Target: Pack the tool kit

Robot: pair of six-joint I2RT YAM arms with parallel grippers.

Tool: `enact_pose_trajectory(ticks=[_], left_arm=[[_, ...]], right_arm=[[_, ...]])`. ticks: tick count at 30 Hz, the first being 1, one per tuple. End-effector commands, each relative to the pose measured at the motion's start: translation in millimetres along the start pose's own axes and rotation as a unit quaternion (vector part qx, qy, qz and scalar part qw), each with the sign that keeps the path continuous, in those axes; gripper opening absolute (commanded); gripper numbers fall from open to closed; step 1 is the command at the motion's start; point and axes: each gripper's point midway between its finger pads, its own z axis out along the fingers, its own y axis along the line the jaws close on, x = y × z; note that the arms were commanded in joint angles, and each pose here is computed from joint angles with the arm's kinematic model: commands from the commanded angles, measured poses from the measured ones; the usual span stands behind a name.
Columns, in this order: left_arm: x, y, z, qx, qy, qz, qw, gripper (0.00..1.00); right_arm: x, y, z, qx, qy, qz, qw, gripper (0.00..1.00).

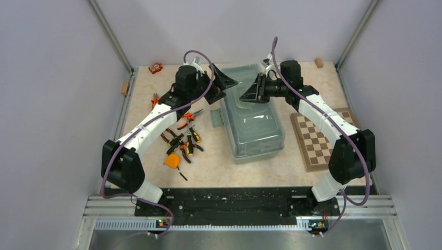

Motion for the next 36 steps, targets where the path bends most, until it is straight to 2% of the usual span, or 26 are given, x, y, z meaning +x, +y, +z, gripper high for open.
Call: enact_pose_trajectory(ticks=[1,6,10,13,16,19,22,25,29,36], left_arm=[[-15,-38,-18,0.039,-0.018,0.034,0.998,1.00],[-14,-39,-19,0.042,-0.014,0.033,0.998,1.00],[-21,-35,-30,0.025,-0.041,0.046,0.998,1.00],[-33,-24,-51,-0.005,-0.084,0.065,0.994,1.00],[-42,-5,-74,-0.054,-0.122,0.096,0.986,1.00],[-48,13,-98,-0.102,-0.158,0.122,0.975,1.00],[-48,27,-120,-0.132,-0.186,0.136,0.964,1.00],[-44,42,-136,-0.155,-0.199,0.142,0.957,1.00],[-36,57,-149,-0.174,-0.203,0.145,0.953,1.00],[-24,70,-154,-0.184,-0.188,0.140,0.955,1.00]], right_arm=[[-22,44,-25,-0.076,-0.037,-0.044,0.995,0.26],[-28,49,-28,-0.079,-0.045,-0.054,0.994,0.27],[-33,35,-34,0.000,-0.053,-0.092,0.994,0.28],[-34,24,-39,0.089,-0.054,-0.138,0.985,0.31],[-35,16,-45,0.188,-0.055,-0.213,0.957,0.33],[-28,13,-51,0.261,-0.064,-0.297,0.917,0.34],[-23,16,-58,0.310,-0.069,-0.393,0.863,0.39],[-20,26,-61,0.316,-0.076,-0.462,0.825,0.43],[-12,31,-54,0.310,-0.065,-0.525,0.790,0.47],[16,22,-29,0.283,-0.007,-0.580,0.764,0.49]])
